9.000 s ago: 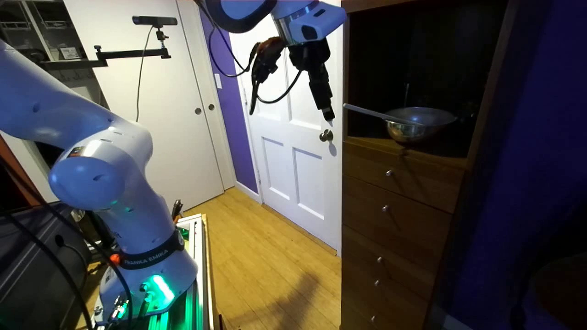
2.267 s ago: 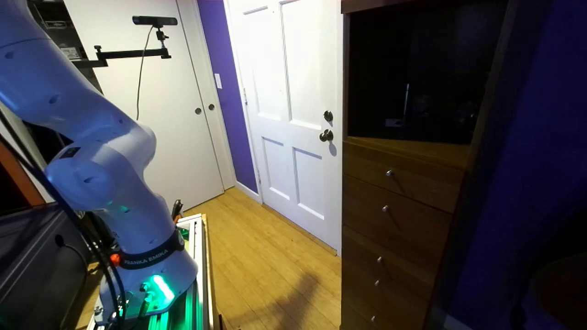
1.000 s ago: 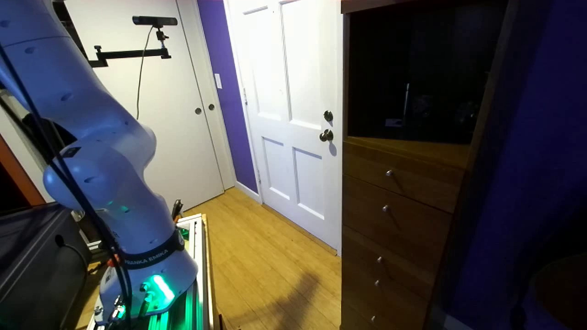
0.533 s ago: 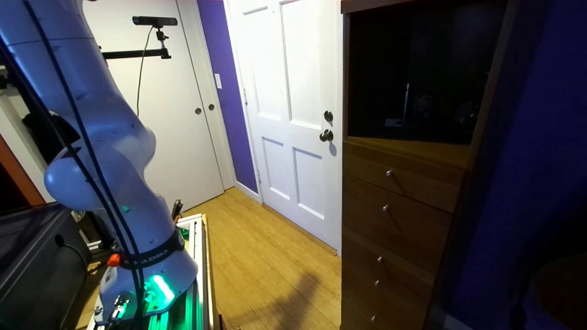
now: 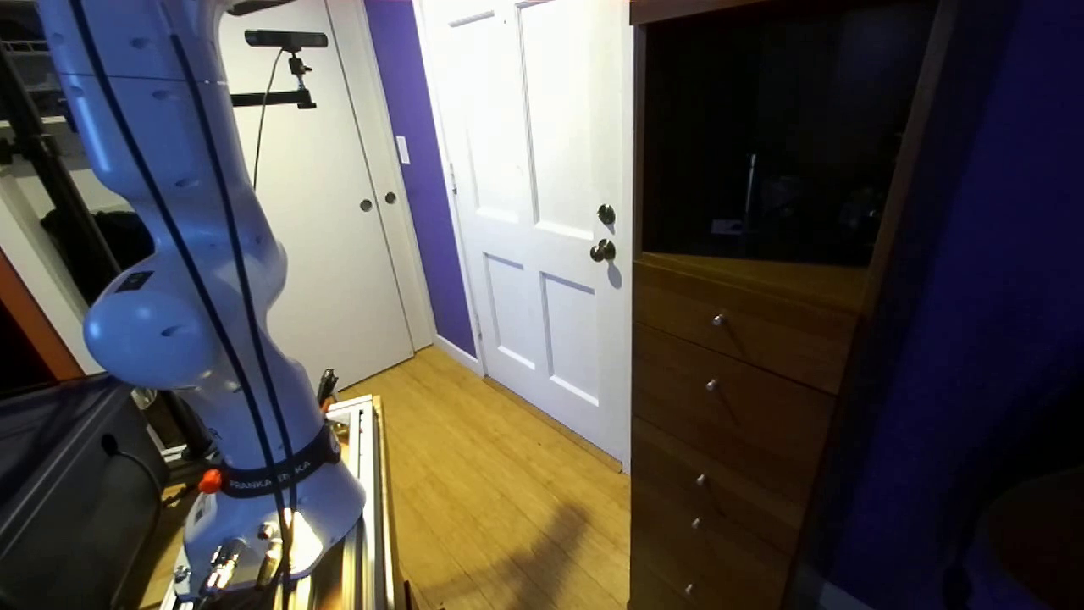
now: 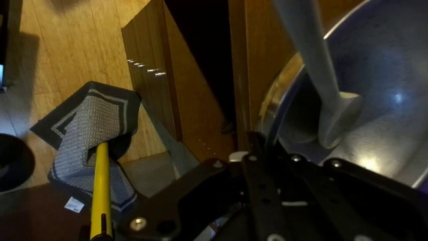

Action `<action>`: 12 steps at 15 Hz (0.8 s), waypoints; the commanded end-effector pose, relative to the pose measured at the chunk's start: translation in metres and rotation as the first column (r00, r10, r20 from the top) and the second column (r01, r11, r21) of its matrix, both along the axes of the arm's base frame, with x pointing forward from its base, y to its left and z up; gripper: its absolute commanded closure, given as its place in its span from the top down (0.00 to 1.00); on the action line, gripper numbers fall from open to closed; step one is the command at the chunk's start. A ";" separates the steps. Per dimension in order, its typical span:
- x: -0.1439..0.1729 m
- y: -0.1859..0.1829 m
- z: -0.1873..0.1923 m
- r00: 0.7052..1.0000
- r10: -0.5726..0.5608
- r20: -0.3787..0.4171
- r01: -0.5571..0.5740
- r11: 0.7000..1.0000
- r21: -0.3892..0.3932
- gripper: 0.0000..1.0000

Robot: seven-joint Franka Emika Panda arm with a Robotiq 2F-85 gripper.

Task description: Remove the dishpan from the cabinet shelf and place it on top of the cabinet

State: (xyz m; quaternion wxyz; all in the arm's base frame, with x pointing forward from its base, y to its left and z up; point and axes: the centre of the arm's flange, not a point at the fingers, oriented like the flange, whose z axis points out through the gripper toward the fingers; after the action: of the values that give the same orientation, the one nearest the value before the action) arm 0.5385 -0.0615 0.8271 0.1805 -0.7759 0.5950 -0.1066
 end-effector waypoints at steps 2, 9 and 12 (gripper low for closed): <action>0.033 0.001 0.029 0.992 -0.083 0.093 0.079 0.996 0.038 0.02; 0.059 0.014 0.013 0.993 -0.079 0.088 0.077 0.997 0.024 0.02; 0.067 0.018 0.006 0.994 -0.072 0.080 0.071 0.997 0.019 0.02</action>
State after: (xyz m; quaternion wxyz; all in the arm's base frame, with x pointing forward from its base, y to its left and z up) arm 0.5865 -0.0483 0.8139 0.2012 -0.7551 0.6112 -0.1253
